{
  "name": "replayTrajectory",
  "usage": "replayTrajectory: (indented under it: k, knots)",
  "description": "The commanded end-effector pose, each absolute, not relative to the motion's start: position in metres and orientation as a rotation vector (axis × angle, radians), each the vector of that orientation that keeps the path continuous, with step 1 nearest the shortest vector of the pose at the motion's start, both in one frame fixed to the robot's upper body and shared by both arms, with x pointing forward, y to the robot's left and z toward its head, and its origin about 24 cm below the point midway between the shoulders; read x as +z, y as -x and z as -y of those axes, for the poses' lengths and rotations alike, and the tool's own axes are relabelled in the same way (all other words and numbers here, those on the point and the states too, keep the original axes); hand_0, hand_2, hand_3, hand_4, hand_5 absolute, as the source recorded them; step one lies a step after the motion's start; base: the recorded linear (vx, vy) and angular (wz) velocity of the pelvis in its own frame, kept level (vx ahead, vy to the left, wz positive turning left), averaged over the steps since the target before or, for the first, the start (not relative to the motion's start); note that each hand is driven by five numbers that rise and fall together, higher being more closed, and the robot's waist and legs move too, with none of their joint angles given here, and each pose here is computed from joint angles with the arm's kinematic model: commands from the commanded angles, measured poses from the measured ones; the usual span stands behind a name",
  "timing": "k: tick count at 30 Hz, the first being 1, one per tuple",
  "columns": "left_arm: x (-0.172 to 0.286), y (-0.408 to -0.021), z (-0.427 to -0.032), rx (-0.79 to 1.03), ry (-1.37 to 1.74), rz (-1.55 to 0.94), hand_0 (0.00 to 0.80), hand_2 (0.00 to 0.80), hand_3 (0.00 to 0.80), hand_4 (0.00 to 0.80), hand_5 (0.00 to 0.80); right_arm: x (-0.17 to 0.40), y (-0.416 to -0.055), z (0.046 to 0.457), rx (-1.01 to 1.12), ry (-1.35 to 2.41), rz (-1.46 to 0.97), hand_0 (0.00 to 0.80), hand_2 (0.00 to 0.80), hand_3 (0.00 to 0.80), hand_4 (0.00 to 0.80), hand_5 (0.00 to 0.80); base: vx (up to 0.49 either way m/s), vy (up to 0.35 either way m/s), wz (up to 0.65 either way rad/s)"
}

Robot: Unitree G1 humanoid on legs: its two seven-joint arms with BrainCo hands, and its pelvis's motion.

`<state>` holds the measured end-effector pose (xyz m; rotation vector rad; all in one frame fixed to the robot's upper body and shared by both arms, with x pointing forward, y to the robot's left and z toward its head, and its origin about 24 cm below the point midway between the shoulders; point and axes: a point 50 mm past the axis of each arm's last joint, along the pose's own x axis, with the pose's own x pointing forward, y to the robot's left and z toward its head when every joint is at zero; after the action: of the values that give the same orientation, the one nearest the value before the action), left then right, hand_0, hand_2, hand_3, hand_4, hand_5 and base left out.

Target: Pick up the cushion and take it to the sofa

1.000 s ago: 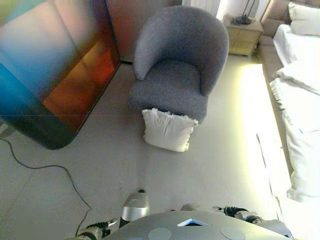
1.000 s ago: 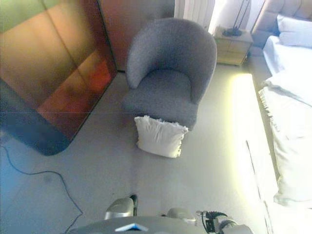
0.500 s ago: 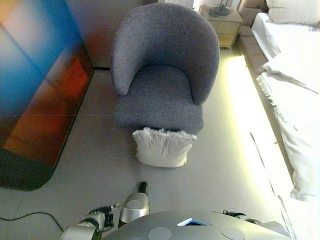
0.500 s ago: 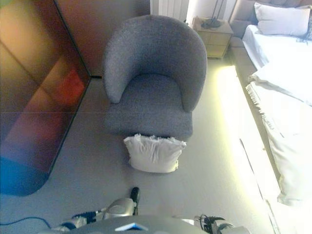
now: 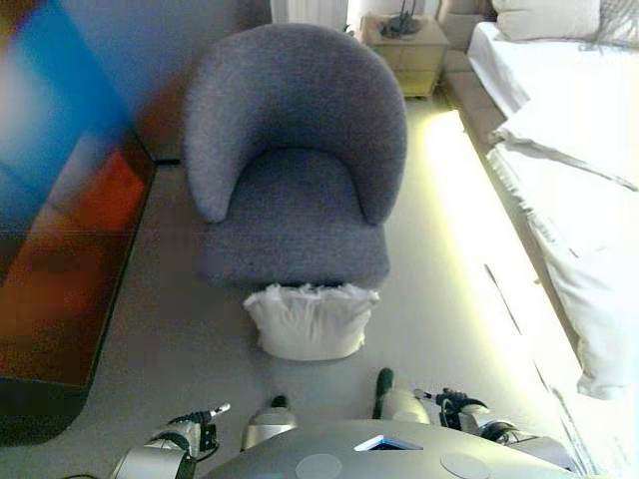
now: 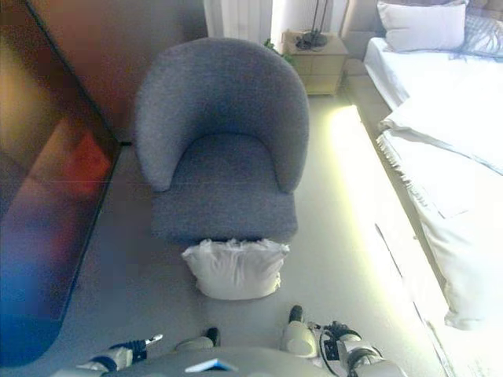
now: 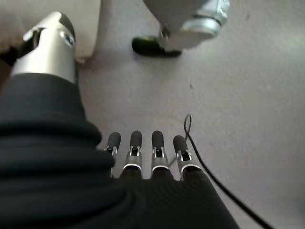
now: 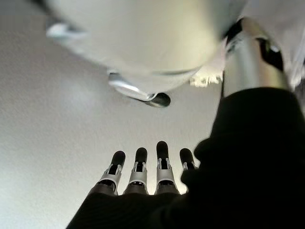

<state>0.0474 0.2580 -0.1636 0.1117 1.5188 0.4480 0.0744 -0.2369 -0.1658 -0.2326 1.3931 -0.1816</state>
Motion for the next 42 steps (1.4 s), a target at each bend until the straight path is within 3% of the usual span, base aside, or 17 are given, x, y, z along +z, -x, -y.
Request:
replayTrajectory:
  k: [1, 9, 21, 31, 42]
  knots:
    - [-0.159, -0.060, -0.267, 0.513, -0.101, -1.477, 0.000, 0.000, 0.000, 0.000, 0.000, -0.161, -0.080, 0.251, -0.176, 0.282, -1.388, 0.000, 0.000, 0.000, 0.000, 0.000, 0.278, -0.225, 0.39]
    - [-0.165, -0.051, -0.253, 0.465, -0.140, -1.508, 0.000, 0.000, 0.000, 0.000, 0.000, -0.156, -0.095, 0.259, -0.221, 0.290, -1.355, 0.000, 0.000, 0.000, 0.000, 0.000, 0.115, -0.158, 0.36]
    - [-0.163, -0.067, -0.252, 0.452, -0.180, -1.424, 0.000, 0.000, 0.000, 0.000, 0.000, -0.150, -0.095, 0.276, -0.383, 0.303, -1.316, 0.000, 0.000, 0.000, 0.000, 0.000, 0.081, 0.129, 0.30]
    - [-0.127, -0.171, -0.265, 0.593, -0.178, -1.090, 0.000, 0.000, 0.000, 0.000, 0.000, -0.100, -0.217, 0.264, -0.461, 0.344, -0.862, 0.000, 0.000, 0.000, 0.000, 0.000, -0.241, 0.063, -0.02]
    - [-0.069, -0.257, -0.265, 0.648, -0.175, -0.708, 0.000, 0.000, 0.000, 0.000, 0.000, -0.041, -0.280, 0.279, -0.571, 0.341, -0.601, 0.000, 0.000, 0.000, 0.000, 0.000, -0.137, 0.062, -0.01]
